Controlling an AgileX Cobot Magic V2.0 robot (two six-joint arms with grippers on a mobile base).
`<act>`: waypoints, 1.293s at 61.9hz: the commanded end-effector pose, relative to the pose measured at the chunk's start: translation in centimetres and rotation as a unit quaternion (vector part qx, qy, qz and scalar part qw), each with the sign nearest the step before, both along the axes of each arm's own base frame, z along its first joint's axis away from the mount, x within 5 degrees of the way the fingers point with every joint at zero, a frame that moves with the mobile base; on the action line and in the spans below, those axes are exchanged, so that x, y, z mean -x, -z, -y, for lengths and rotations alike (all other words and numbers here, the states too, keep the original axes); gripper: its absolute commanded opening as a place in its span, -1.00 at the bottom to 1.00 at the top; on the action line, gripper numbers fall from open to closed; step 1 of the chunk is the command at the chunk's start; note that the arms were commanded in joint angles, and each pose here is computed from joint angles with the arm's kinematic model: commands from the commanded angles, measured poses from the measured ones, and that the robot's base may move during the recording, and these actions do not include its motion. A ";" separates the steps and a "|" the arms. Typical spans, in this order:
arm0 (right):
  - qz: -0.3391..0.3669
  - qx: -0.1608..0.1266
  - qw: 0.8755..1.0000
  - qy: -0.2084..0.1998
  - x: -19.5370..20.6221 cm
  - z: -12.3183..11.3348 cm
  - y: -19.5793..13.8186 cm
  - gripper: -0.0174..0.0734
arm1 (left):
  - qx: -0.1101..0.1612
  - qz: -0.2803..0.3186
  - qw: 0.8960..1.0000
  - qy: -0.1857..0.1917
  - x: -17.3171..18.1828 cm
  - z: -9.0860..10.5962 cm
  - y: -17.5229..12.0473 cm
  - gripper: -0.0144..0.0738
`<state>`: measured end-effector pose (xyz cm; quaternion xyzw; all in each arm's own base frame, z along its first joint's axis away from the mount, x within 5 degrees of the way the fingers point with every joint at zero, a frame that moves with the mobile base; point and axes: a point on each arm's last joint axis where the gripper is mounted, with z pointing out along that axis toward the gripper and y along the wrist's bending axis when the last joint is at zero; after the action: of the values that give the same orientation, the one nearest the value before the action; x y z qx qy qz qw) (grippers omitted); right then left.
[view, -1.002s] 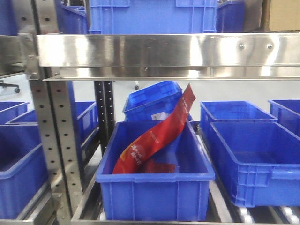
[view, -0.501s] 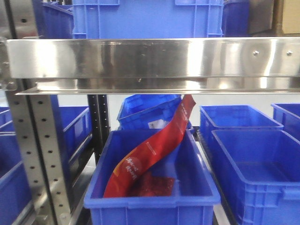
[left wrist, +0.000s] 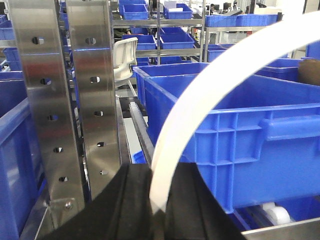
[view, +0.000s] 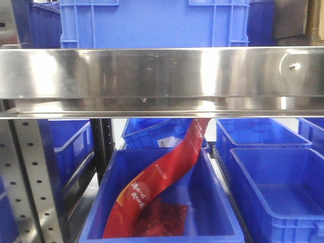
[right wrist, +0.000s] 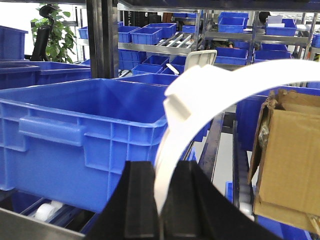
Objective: Grab PVC pipe and place in blue bin
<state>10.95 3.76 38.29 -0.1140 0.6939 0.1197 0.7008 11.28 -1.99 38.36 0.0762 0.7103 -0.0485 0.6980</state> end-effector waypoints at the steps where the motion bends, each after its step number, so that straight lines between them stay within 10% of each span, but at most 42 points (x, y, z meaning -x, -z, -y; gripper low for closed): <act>1: 0.015 0.003 1.000 0.001 0.1 0.0 -0.2 -0.96 | 0.007 0.016 1.000 0.003 0.1 0.1 -0.3 -0.93; 80: 0.015 0.003 1.000 0.001 0.1 0.0 -0.2 -0.96 | 0.007 0.016 1.000 0.003 0.1 0.1 -0.3 -0.93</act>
<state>10.95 3.76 38.29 -0.1140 0.6939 0.1197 0.7008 11.28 -1.99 38.36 0.0762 0.7103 -0.0485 0.6980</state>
